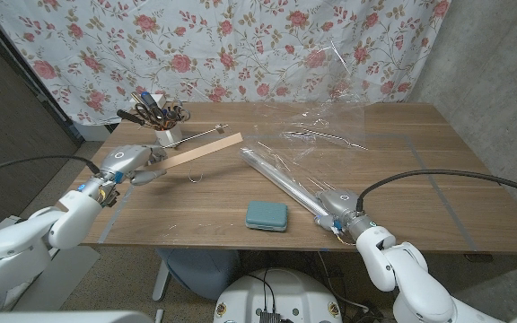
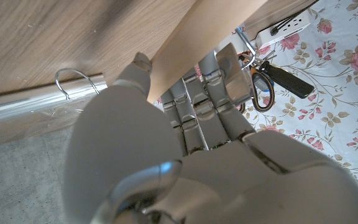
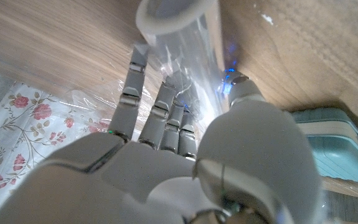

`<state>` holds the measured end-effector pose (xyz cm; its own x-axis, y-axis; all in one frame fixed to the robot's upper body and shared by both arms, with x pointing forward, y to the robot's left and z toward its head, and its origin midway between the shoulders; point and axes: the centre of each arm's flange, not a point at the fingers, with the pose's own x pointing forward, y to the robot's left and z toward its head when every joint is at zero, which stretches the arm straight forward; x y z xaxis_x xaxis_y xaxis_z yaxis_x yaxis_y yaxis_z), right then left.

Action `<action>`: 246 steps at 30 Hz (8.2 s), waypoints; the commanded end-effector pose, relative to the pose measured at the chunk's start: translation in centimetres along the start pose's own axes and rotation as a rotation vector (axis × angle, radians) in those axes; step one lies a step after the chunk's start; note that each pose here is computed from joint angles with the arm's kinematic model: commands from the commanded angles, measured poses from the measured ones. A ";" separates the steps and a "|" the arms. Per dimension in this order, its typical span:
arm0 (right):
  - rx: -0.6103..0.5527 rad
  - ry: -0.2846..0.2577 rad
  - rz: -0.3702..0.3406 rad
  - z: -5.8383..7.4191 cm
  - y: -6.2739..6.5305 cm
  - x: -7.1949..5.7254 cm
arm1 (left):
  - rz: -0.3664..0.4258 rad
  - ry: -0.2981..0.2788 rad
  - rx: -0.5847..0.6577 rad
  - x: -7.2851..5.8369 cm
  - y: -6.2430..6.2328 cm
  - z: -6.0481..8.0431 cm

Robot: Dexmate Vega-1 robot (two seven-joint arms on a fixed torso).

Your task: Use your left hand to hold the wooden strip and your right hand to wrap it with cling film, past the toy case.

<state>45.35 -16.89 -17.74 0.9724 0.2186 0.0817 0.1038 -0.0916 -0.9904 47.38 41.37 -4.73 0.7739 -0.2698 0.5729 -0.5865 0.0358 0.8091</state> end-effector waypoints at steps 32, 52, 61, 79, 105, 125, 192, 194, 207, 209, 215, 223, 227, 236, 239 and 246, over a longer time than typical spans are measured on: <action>-0.017 0.036 -0.198 -2.6 0.6 -2.3 | 0.025 0.014 -0.001 -2.0 0.5 0.3; 0.135 -0.102 -0.376 -4.6 -2.7 -3.5 | 0.032 0.009 0.001 -1.7 0.7 0.6; 0.140 -0.107 -0.433 -4.7 -2.6 -3.2 | 0.028 0.006 0.003 -1.5 0.7 0.9; 0.247 -0.180 -0.543 -5.3 -2.4 -3.7 | 0.026 0.001 0.006 -1.4 0.8 1.0; 0.340 -0.173 -0.571 -7.8 -4.8 -3.4 | 0.056 -0.017 0.004 -1.6 0.9 1.3; 0.318 -0.155 -0.580 -9.4 -7.3 -3.1 | 0.096 -0.050 0.039 -2.1 1.0 1.5; 0.430 -0.366 -0.651 -9.2 -17.7 -3.6 | 0.384 -0.418 0.063 4.3 0.3 7.4; 0.447 -0.356 -0.642 -9.7 -17.8 -3.2 | 0.380 -0.432 0.067 4.2 0.1 7.6; 0.468 -0.358 -0.629 -10.4 -18.5 -2.6 | 0.331 -0.452 0.084 3.9 -0.6 7.6; 0.465 -0.368 -0.629 -10.1 -18.6 -2.8 | 0.328 -0.452 0.083 3.9 -0.6 7.6; 0.450 -0.391 -0.630 -9.6 -19.0 -3.2 | 0.328 -0.457 0.085 4.3 -0.3 7.7; 0.439 -0.426 -0.618 -8.6 -19.3 -3.9 | 0.313 -0.475 0.081 5.0 0.0 7.8; 0.434 -0.443 -0.616 -8.1 -19.4 -4.1 | 0.311 -0.485 0.087 5.2 0.1 8.0; 0.421 -0.468 -0.604 -7.3 -20.2 -4.0 | 0.292 -0.525 0.080 6.0 -0.2 9.0; 0.409 -0.471 -0.604 -7.2 -20.5 -4.1 | 0.286 -0.537 0.079 6.2 -0.3 9.2; 0.380 -0.477 -0.616 -6.9 -21.6 -4.6 | 0.265 -0.565 0.081 6.5 -0.6 9.7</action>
<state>40.78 -23.18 2.89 0.5777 0.4956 0.6485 0.4067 0.5140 -0.7552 49.92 31.23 -2.79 0.3714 -0.7003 0.6097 -0.7878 0.1099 0.6061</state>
